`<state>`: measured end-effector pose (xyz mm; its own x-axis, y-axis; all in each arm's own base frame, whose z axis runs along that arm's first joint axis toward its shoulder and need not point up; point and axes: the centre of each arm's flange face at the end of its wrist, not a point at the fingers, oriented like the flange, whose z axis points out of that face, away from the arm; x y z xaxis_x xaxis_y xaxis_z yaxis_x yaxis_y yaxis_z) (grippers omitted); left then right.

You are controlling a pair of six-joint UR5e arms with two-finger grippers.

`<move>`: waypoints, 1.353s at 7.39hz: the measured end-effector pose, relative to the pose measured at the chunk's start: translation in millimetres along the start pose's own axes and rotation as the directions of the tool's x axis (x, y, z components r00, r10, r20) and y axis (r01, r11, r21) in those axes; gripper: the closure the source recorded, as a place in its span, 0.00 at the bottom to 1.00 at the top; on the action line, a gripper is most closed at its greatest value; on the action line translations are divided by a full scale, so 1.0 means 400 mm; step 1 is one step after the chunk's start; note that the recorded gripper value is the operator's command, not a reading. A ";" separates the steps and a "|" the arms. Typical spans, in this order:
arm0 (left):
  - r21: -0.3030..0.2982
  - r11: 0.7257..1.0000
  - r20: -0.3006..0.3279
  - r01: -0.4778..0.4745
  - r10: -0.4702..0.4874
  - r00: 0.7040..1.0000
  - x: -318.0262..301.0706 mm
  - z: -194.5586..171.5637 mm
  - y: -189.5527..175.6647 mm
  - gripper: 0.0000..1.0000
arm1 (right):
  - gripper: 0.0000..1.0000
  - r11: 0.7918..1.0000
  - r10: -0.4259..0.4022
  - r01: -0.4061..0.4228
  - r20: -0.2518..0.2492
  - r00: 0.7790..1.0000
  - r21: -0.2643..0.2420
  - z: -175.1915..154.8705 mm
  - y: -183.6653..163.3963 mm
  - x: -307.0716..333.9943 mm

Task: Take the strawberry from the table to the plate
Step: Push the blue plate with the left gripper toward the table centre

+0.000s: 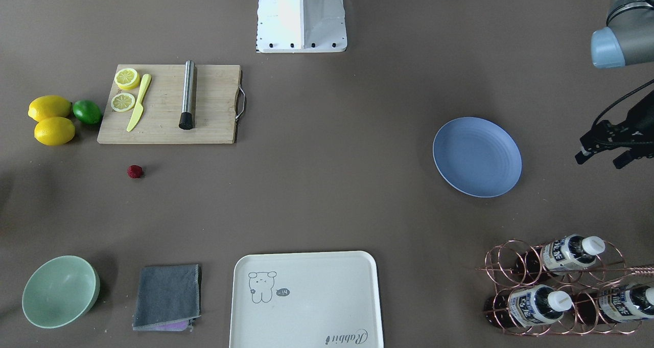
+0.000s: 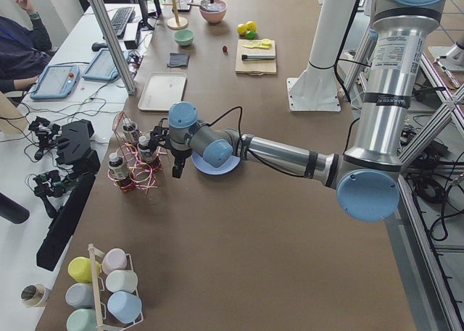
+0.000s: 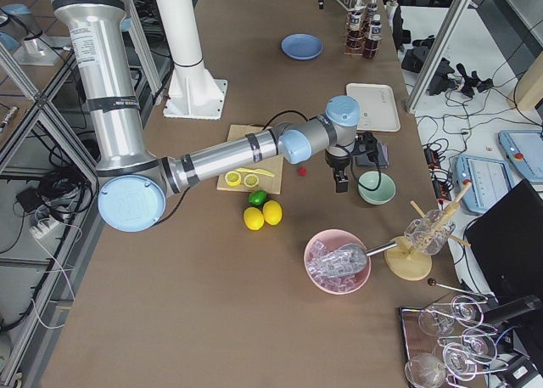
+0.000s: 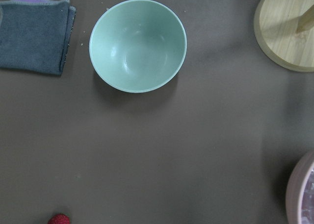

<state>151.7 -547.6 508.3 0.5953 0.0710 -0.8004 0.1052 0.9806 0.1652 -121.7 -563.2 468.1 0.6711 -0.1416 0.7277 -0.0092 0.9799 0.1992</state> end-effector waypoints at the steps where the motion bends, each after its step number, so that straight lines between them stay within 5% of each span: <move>1: -0.004 1.000 -0.011 0.012 -0.012 1.000 0.024 0.074 0.027 0.09 | 0.00 1.000 0.015 -0.015 0.000 1.000 0.002 0.027 0.004 -0.038; 4: -0.028 0.999 -0.051 0.020 -0.021 0.998 0.049 0.260 0.112 0.16 | 0.00 1.000 0.007 -0.007 -0.004 1.000 0.019 0.050 0.008 -0.069; 8: -0.056 0.998 -0.051 0.023 -0.026 0.998 0.038 0.316 0.141 1.00 | 0.00 1.000 0.001 0.000 -0.024 1.000 0.029 0.061 0.008 -0.070; 10: -0.055 0.998 -0.064 0.013 -0.016 0.998 0.054 0.309 0.138 1.00 | 0.00 1.000 0.001 -0.001 -0.029 1.000 0.029 0.065 0.009 -0.068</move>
<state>268.9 -514.5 571.5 0.5415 0.0664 -0.8381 0.0691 0.9900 0.1232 -159.2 -559.5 465.8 0.6921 -0.1362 0.7088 -0.0308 0.9756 0.2175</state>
